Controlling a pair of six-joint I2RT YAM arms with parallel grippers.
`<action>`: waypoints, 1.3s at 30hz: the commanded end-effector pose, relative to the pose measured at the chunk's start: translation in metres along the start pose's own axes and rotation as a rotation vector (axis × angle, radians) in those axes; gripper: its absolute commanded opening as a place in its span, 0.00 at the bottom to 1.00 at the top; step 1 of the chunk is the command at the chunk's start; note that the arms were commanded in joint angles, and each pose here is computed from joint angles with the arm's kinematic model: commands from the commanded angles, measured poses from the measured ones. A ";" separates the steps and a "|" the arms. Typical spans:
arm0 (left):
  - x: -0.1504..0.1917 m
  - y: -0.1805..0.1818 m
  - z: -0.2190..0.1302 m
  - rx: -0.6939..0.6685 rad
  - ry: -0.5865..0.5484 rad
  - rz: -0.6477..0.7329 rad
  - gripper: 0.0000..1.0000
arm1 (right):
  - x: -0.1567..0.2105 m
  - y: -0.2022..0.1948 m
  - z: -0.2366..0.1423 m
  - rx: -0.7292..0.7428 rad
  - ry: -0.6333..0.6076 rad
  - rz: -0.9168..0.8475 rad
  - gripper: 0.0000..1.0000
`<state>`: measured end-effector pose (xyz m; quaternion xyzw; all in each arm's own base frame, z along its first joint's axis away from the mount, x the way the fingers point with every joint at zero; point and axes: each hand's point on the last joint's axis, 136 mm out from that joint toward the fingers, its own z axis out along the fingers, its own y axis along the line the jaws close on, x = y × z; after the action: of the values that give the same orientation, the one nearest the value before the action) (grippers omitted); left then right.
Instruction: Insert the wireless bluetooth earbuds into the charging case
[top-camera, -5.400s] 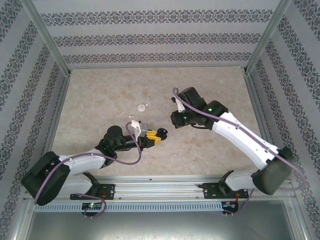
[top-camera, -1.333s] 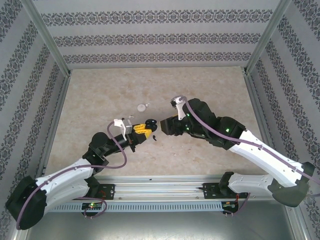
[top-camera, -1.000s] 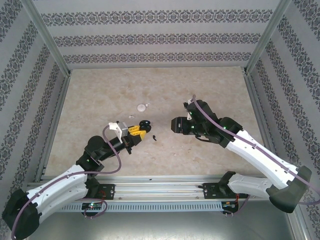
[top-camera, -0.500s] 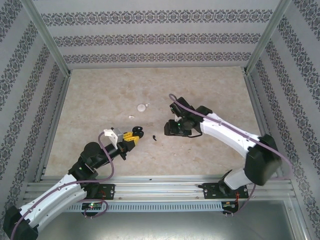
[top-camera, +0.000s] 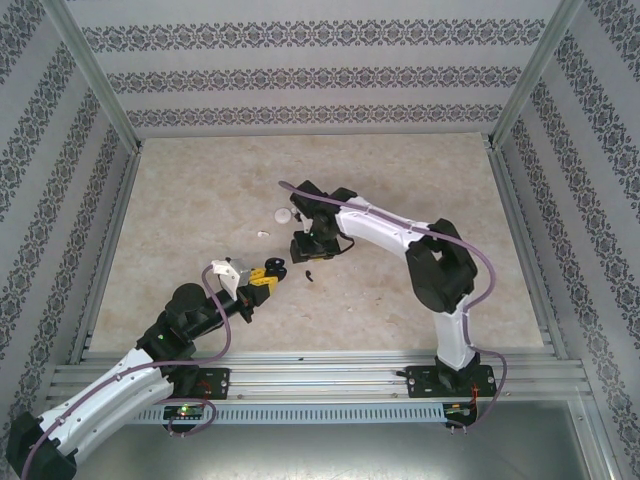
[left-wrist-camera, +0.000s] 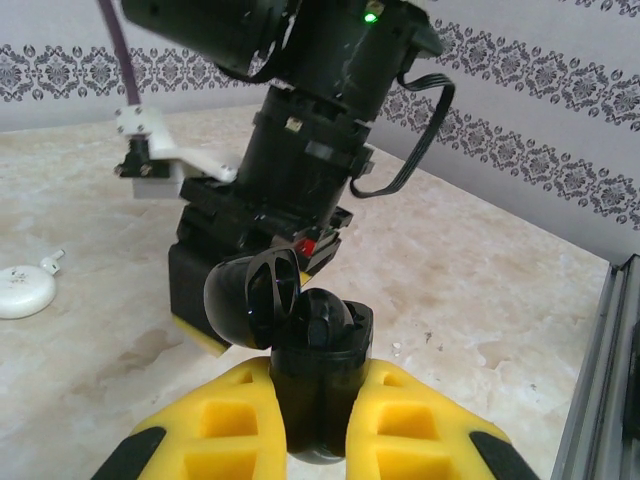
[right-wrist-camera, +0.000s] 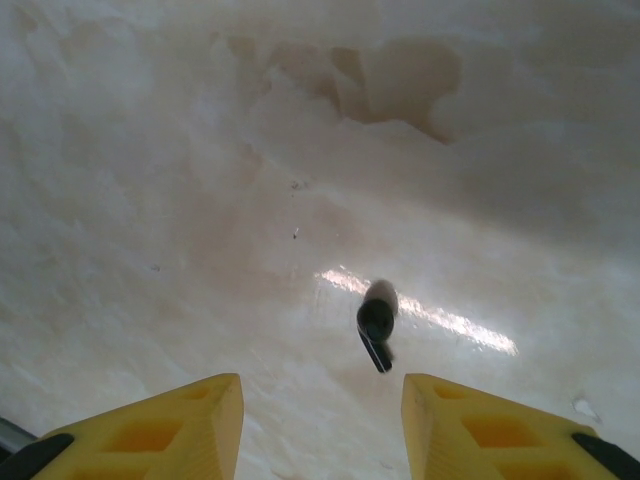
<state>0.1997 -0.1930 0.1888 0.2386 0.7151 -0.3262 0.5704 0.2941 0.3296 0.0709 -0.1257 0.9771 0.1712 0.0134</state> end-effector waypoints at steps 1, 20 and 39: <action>-0.002 0.002 -0.002 -0.013 -0.006 0.025 0.00 | 0.013 -0.007 0.006 0.056 0.076 -0.044 0.45; 0.003 -0.001 -0.004 -0.001 0.020 0.039 0.00 | 0.007 -0.006 0.031 0.111 0.101 -0.069 0.44; 0.004 0.000 -0.006 -0.009 0.026 0.031 0.00 | 0.015 -0.015 0.046 0.147 0.152 -0.111 0.37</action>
<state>0.1950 -0.1893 0.1790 0.2511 0.7253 -0.3125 0.5596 0.2862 0.3320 0.0322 -0.1768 0.9777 0.1093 -0.0308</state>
